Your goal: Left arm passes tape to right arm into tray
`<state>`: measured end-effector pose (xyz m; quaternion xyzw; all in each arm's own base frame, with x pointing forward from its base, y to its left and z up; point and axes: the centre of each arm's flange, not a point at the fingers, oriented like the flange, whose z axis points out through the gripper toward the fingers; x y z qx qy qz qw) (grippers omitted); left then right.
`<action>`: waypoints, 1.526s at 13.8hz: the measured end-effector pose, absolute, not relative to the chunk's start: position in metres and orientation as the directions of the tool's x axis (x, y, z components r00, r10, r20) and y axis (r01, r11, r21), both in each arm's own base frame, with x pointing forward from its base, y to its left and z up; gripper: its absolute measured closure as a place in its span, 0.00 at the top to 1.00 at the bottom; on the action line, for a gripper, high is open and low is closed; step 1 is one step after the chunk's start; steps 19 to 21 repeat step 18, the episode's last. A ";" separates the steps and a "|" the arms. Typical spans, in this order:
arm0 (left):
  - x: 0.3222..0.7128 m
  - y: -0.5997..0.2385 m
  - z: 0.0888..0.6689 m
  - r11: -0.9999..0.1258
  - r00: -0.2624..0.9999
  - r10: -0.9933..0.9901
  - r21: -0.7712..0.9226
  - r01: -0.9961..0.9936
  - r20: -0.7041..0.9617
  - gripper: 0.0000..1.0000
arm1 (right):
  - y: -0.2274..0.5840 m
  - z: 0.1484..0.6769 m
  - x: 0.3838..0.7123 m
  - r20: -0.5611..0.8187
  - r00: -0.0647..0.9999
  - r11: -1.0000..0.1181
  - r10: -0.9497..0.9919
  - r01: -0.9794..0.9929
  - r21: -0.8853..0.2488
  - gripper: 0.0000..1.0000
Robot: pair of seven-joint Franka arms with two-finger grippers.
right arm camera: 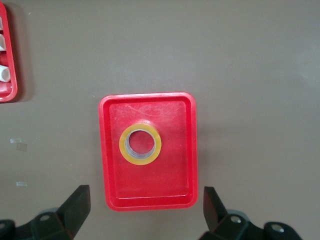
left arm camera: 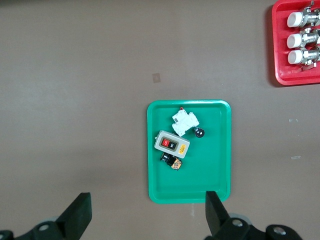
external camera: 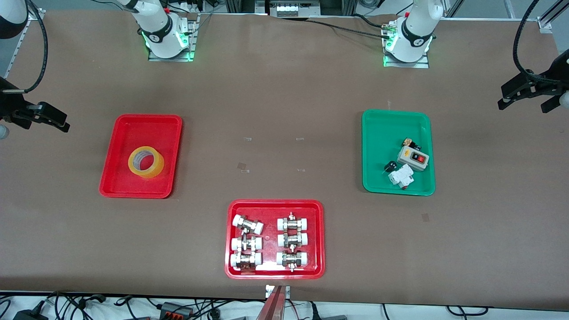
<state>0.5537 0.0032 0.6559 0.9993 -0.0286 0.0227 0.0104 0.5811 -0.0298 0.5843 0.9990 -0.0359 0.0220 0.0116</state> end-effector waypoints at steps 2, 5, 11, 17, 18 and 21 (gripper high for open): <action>0.554 0.003 0.656 -0.998 0.997 -0.057 0.019 -0.058 0.046 1.00 | -0.029 0.585 0.581 0.046 0.996 -0.997 -0.071 -0.072 0.020 1.00; 0.553 0.004 0.657 -0.998 0.997 -0.056 0.019 -0.057 0.048 1.00 | -0.028 0.587 0.580 0.049 0.996 -0.997 -0.071 -0.071 0.017 1.00; 0.553 0.005 0.657 -0.998 0.997 -0.053 0.019 -0.054 0.048 1.00 | -0.030 0.588 0.578 0.044 0.996 -0.997 -0.073 -0.074 0.017 1.00; 0.553 0.006 0.658 -0.998 0.998 -0.051 0.019 -0.052 0.049 1.00 | -0.029 0.591 0.573 0.032 0.998 -0.998 -0.063 -0.063 0.017 1.00; 0.553 0.006 0.658 -0.998 0.998 -0.051 0.019 -0.052 0.049 1.00 | -0.029 0.591 0.573 0.029 0.998 -0.998 -0.057 -0.058 0.017 1.00; 0.553 0.006 0.658 -0.998 0.998 -0.051 0.019 -0.052 0.049 1.00 | -0.029 0.591 0.573 0.029 0.998 -0.998 -0.057 -0.058 0.017 1.00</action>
